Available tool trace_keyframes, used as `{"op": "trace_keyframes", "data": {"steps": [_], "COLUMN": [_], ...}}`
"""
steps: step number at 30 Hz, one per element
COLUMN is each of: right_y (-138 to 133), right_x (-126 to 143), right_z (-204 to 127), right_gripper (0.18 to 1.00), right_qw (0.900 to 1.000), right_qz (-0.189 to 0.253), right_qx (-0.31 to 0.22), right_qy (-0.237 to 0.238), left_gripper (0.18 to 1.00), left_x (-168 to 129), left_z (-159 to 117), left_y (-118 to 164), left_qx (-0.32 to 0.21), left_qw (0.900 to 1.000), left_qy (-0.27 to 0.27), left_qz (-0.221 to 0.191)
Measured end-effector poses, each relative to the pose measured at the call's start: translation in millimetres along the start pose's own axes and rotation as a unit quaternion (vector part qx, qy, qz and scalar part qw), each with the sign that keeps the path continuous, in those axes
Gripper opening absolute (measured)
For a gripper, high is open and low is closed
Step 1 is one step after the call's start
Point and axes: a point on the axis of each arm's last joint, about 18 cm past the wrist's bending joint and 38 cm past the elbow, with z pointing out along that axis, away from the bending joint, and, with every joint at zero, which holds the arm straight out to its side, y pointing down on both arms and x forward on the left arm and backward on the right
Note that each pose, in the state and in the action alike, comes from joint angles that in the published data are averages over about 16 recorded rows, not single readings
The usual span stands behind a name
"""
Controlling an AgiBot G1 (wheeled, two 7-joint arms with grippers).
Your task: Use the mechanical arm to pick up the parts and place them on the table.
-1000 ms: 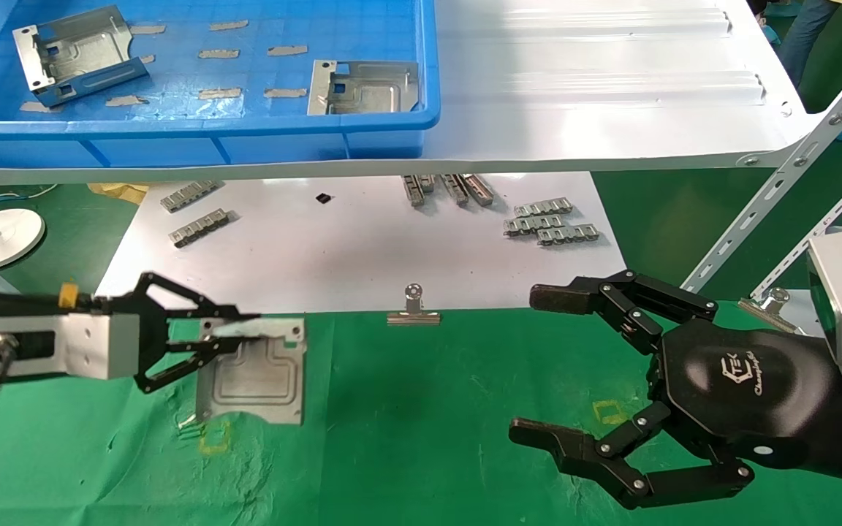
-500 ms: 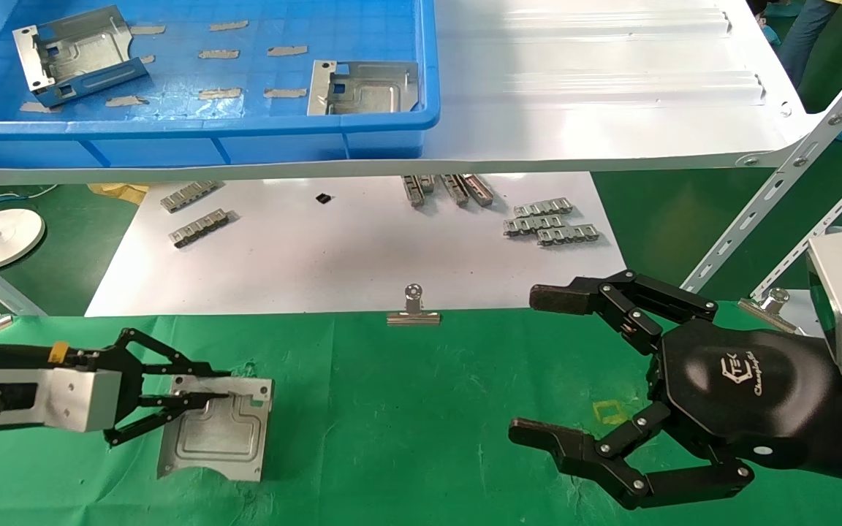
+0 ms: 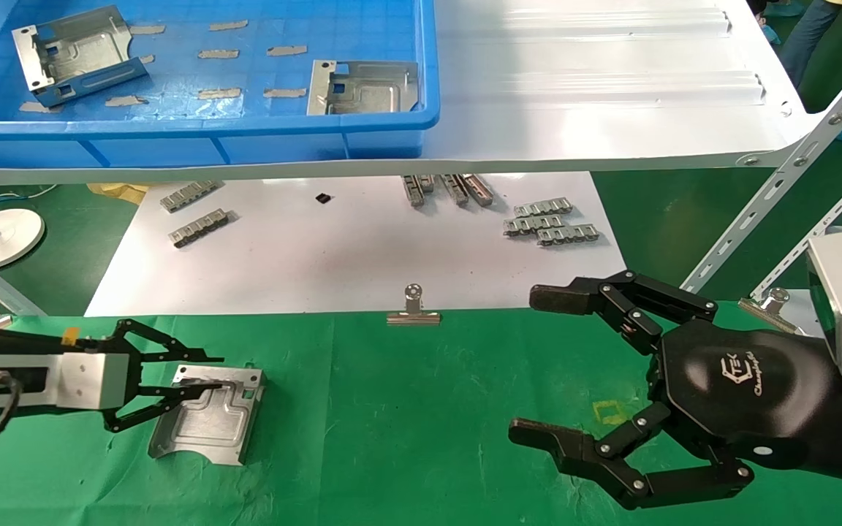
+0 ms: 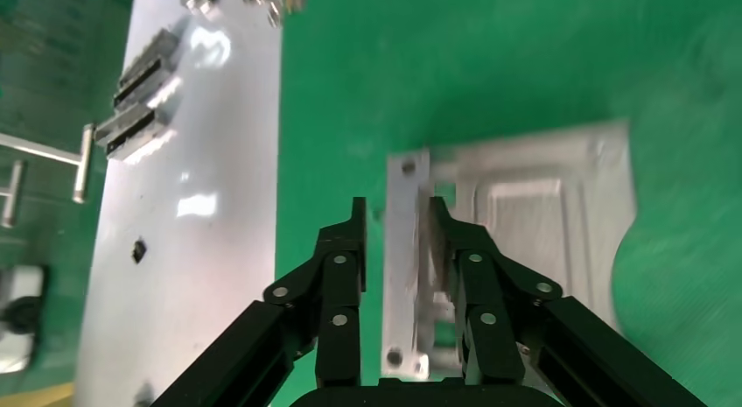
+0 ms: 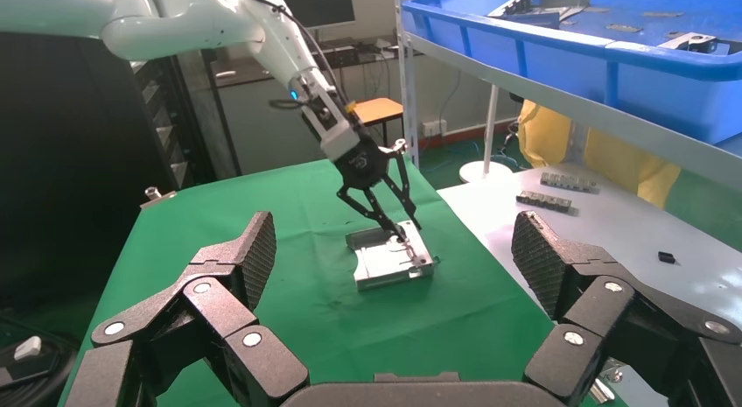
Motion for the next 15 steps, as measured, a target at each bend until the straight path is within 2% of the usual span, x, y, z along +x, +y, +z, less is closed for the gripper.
{"op": "trace_keyframes", "data": {"steps": [6, 11, 15], "right_y": [0.0, 0.0, 0.0], "right_x": [0.0, 0.0, 0.0], "right_z": [0.0, 0.0, -0.1], "right_gripper": [1.0, 1.0, 1.0], "right_qw": [1.0, 1.0, 1.0], "right_qz": [0.0, 0.0, 0.0], "right_qx": [0.0, 0.0, 0.0], "right_qy": [0.0, 0.0, 0.0], "left_gripper": [0.371, 0.455, 0.54], "left_x": [-6.5, -11.7, -13.9], "left_z": [-4.8, -7.0, -6.8], "left_y": [-15.6, -27.1, -32.1], "left_qx": [0.049, 0.089, 0.107], "left_qw": [0.9957, 0.9858, 0.9788], "left_qy": [-0.014, -0.024, -0.029], "left_qz": [-0.077, -0.141, -0.172]}}
